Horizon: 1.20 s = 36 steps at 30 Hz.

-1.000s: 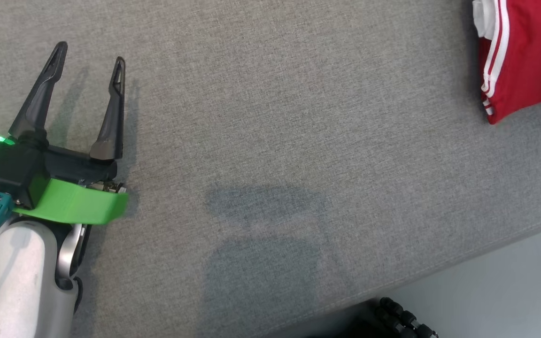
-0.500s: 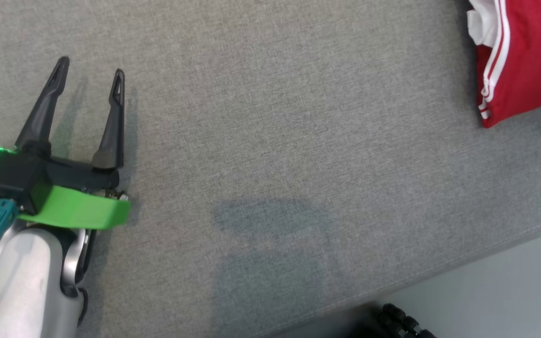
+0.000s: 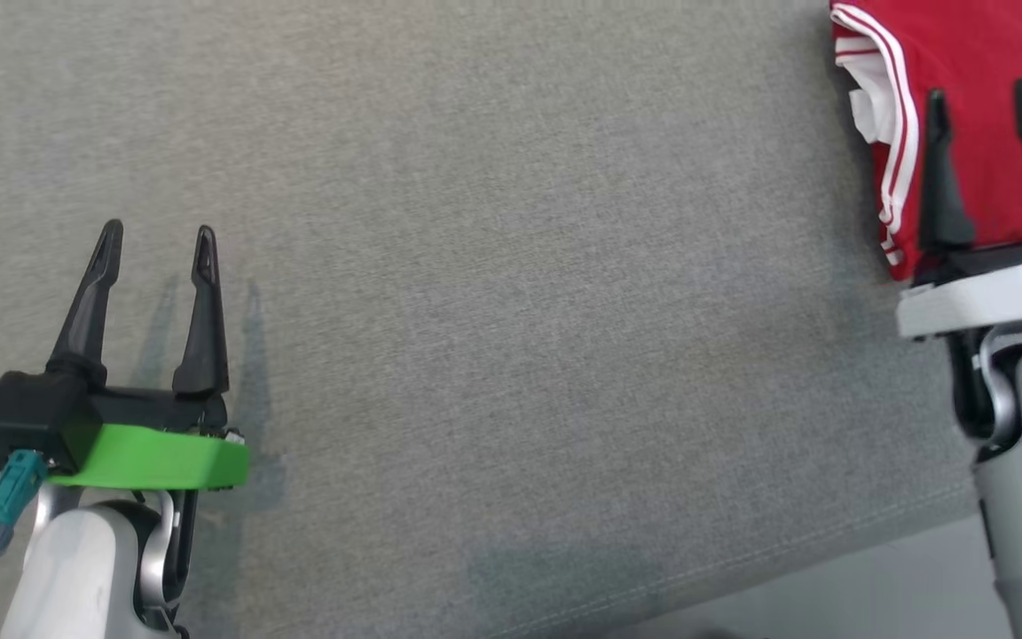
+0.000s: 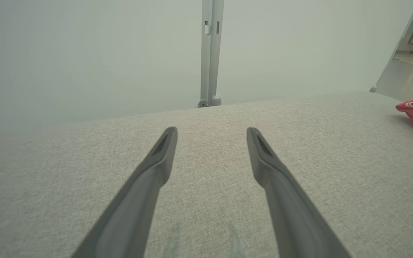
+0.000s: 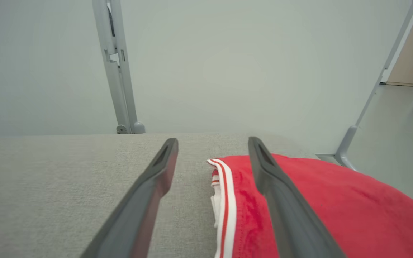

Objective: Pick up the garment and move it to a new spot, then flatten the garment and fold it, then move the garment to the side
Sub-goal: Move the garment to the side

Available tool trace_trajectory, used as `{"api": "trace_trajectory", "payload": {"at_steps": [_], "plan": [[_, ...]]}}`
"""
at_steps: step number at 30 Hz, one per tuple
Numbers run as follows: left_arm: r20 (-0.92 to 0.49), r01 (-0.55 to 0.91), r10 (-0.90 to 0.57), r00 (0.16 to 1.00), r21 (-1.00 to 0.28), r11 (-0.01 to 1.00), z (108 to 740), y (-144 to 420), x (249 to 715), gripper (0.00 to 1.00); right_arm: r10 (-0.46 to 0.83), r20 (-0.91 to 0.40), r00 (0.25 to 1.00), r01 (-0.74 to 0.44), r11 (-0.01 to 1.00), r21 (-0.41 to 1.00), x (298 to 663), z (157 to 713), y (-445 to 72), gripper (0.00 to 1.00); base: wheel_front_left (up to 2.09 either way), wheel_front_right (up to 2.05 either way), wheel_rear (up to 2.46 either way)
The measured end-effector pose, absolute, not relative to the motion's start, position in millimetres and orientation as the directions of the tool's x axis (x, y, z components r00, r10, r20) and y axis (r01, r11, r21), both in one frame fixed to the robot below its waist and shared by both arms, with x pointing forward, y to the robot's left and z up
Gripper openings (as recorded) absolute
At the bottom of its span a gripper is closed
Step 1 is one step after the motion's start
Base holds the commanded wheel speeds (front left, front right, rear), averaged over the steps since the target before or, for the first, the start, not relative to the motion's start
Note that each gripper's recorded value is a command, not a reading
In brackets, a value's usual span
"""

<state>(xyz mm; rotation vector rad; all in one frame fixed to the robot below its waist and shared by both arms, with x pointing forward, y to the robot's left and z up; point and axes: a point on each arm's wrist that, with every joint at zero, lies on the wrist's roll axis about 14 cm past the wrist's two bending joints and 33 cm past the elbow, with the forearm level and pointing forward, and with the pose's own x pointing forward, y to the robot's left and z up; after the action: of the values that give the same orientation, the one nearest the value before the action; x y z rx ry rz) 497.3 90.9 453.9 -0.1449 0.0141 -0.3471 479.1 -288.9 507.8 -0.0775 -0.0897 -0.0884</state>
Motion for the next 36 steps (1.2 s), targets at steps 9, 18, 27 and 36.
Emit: {"api": "trace_trajectory", "payload": {"at_steps": [9, 18, 27, 36], "plan": [[0.005, 0.223, -0.224, 0.975, -0.112, 0.968, 471, 135, 468, 1.0, 0.076, 0.123, 0.99, -0.081, 0.996, 0.043, 468, 515, -203, 1.0, 0.0, 0.0, 0.0], [0.026, 0.132, -0.13, 0.991, -0.098, 0.986, 493, 169, 437, 1.0, 0.122, 0.113, 0.986, -0.132, 0.988, 0.082, 439, 519, -177, 1.0, 0.0, 0.0, 0.0], [0.031, 0.116, -0.113, 0.993, -0.091, 0.989, 505, 179, 408, 1.0, 0.123, 0.13, 0.984, -0.132, 0.989, 0.061, 410, 535, -179, 1.0, 0.0, 0.0, 0.0], [0.052, 0.128, -0.124, 0.991, -0.091, 0.988, 521, 175, 389, 1.0, 0.096, 0.15, 0.984, -0.105, 0.993, 0.052, 382, 550, -190, 1.0, 0.0, 0.0, 0.0]]}}
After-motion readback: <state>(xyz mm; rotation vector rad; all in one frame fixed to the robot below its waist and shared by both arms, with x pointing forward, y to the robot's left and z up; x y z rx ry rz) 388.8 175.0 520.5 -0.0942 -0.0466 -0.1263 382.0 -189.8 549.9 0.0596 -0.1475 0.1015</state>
